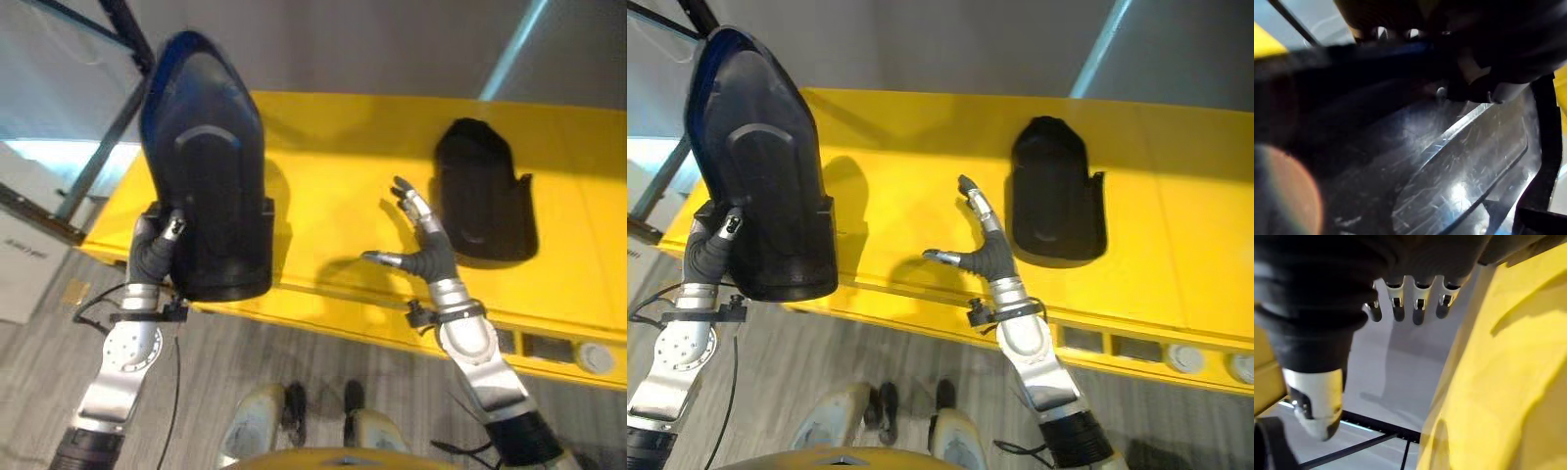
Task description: Move parts from the plastic box to the shelf.
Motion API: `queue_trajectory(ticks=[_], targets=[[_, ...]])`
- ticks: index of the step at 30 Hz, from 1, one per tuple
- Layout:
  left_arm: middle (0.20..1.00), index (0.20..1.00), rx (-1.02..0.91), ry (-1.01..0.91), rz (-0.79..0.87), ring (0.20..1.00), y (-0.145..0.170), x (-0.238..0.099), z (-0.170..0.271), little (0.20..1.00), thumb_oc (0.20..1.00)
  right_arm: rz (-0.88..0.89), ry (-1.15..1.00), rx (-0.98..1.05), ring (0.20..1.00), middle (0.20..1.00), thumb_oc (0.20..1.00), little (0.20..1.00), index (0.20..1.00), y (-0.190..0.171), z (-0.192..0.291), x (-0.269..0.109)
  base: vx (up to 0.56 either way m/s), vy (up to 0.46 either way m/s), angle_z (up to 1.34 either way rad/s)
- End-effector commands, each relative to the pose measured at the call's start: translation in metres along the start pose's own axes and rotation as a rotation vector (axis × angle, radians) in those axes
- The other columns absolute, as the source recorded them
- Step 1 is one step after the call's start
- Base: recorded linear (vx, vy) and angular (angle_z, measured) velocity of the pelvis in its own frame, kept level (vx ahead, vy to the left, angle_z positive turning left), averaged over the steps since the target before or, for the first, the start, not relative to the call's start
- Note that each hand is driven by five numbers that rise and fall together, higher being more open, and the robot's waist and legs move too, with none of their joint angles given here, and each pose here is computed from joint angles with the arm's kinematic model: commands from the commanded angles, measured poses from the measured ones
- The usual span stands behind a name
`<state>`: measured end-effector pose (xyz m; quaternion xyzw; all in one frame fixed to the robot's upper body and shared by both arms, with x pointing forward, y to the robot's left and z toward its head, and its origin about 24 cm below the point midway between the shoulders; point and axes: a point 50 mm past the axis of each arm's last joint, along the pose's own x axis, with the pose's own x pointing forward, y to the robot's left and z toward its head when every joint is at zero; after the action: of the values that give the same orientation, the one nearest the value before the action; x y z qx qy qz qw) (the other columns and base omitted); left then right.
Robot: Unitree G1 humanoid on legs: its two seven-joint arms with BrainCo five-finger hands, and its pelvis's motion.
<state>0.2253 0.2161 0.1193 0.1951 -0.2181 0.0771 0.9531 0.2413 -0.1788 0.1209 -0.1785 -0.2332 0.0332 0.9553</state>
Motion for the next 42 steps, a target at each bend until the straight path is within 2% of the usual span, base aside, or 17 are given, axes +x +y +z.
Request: queue_trajectory(ticks=[1,6,10,23,35,42], targets=[[0.200,0.200,-0.051,-0.205,0.105,0.200,0.021,0.015,0.036,0.200,0.200,-0.079,-0.167,0.029,1.000,1.000,1.000,1.000,1.000,-0.011,0.030,0.011,0.12,0.246,-0.08],[0.200,0.200,0.064,-0.170,0.122,0.200,0.029,0.017,0.027,0.200,0.200,-0.131,-0.122,-0.026,1.000,1.000,1.000,1.000,1.000,-0.011,0.020,0.001,0.05,0.250,-0.54],[0.200,0.200,0.182,-0.115,0.117,0.200,0.046,0.021,0.016,0.200,0.200,-0.156,-0.076,0.006,1.000,1.000,1.000,1.000,1.000,-0.007,0.014,-0.005,-0.10,0.191,-0.77],[0.200,0.200,0.292,-0.003,0.075,0.200,0.063,0.038,-0.002,0.200,0.200,-0.093,-0.095,0.032,1.000,1.000,1.000,1.000,1.000,0.006,0.018,0.001,-0.05,0.026,-0.25],[0.200,0.200,0.337,0.209,0.189,0.200,0.073,0.016,-0.037,0.200,0.200,-0.074,-0.090,0.049,1.000,1.000,1.000,1.000,1.000,0.009,0.018,0.002,0.00,-0.023,-0.06],[0.200,0.200,0.462,0.261,0.265,0.200,0.081,0.003,-0.044,0.200,0.200,-0.077,-0.081,0.047,1.000,1.000,1.000,1.000,1.000,0.007,0.018,0.001,0.00,-0.023,-0.02]])
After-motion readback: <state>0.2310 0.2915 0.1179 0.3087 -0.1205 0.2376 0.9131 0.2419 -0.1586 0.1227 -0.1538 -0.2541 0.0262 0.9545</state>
